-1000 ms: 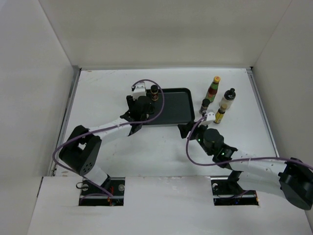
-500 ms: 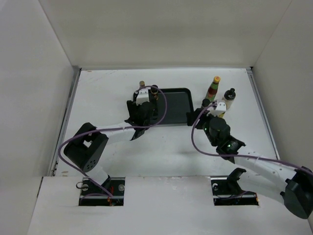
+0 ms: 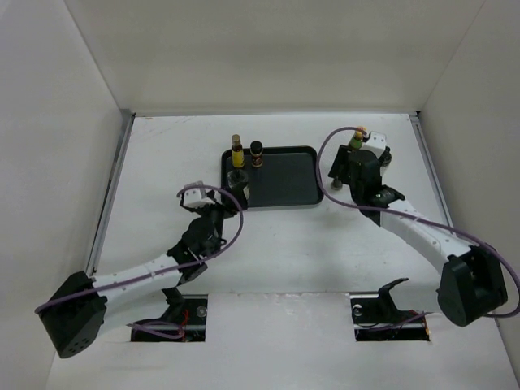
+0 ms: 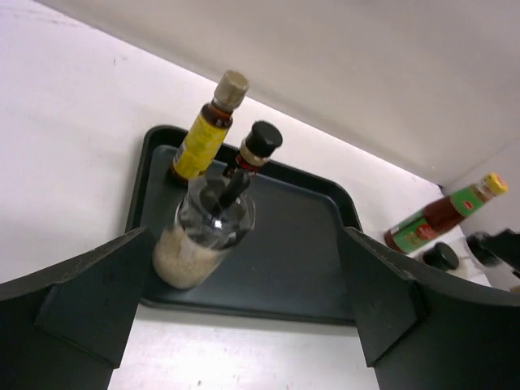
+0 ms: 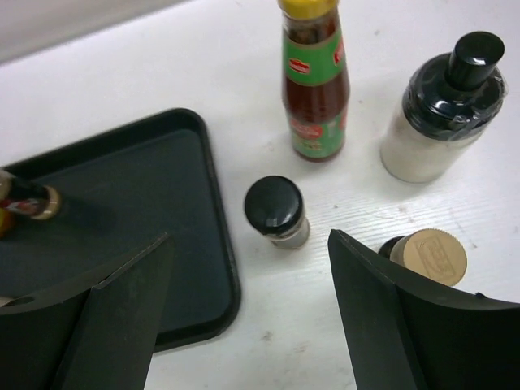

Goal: Organize the condiment bottles

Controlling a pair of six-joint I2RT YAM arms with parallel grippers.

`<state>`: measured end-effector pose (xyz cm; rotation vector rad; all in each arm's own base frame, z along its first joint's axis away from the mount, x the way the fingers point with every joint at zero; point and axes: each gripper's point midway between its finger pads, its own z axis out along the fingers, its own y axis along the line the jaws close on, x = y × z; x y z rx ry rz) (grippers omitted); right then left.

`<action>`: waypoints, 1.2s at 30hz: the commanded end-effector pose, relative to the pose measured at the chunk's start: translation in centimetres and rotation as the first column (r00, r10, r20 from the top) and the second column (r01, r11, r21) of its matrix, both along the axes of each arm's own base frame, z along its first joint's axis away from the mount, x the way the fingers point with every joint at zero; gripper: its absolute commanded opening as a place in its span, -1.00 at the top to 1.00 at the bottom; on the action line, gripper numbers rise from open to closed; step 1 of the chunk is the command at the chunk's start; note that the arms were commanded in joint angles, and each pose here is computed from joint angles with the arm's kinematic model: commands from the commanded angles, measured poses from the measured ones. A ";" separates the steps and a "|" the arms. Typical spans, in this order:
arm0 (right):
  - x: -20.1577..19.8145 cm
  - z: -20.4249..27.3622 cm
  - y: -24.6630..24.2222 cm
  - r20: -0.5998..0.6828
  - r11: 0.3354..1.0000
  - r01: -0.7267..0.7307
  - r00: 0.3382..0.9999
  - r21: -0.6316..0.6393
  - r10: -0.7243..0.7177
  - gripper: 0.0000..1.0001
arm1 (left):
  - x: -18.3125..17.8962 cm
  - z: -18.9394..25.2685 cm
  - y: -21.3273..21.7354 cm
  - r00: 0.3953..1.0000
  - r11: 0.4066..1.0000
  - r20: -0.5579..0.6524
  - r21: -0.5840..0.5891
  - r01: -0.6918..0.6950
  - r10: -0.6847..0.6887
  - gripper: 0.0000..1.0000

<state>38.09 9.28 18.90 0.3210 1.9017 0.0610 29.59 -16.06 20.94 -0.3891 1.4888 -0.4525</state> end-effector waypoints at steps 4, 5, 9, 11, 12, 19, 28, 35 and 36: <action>2.7 -0.1 -0.6 -0.054 0.999 0.021 0.998 -0.028 -0.022 -0.62 | -2.6 -0.1 2.6 0.997 0.989 0.067 -0.148 -0.026 0.036 -1.00; 3.1 -0.3 -0.4 -0.060 0.999 0.019 0.998 -0.029 -0.021 -0.62 | -2.7 -0.3 3.6 0.996 0.987 0.069 -0.154 -0.053 0.064 -1.00; 4.2 -1.2 0.1 -0.090 0.999 0.020 0.996 -0.038 -0.023 -0.59 | -2.7 -0.3 4.4 0.994 0.983 0.079 -0.171 -0.066 0.080 -1.00; 4.6 -1.9 0.2 -0.107 0.999 0.022 0.994 -0.047 -0.027 -0.56 | -2.7 -0.8 4.2 0.995 0.985 0.069 -0.161 -0.064 0.076 -1.00; 4.7 -2.2 0.2 -0.115 0.998 0.026 0.993 -0.049 -0.031 -0.54 | -2.7 -1.0 4.1 0.995 0.986 0.066 -0.157 -0.063 0.074 -1.00; 5.4 -4.5 -0.2 -0.159 0.996 0.058 0.985 -0.071 -0.069 -0.36 | -2.6 -1.4 3.8 0.996 0.986 0.062 -0.155 -0.054 0.064 -1.00; 5.7 -2.3 -0.9 -0.086 0.989 0.117 0.988 -0.091 -0.125 0.22 | -2.5 -1.6 4.0 0.995 0.985 0.057 -0.156 -0.069 0.079 -1.00; 6.2 4.7 4.2 0.074 0.997 0.001 0.997 -0.081 0.005 0.22 | -2.2 -2.5 3.8 0.996 0.987 0.037 -0.144 -0.074 0.080 -1.00; 6.7 4.7 5.5 0.077 0.997 -0.030 0.996 -0.070 0.036 0.22 | -2.2 -2.6 3.8 0.996 0.987 0.036 -0.143 -0.076 0.082 -1.00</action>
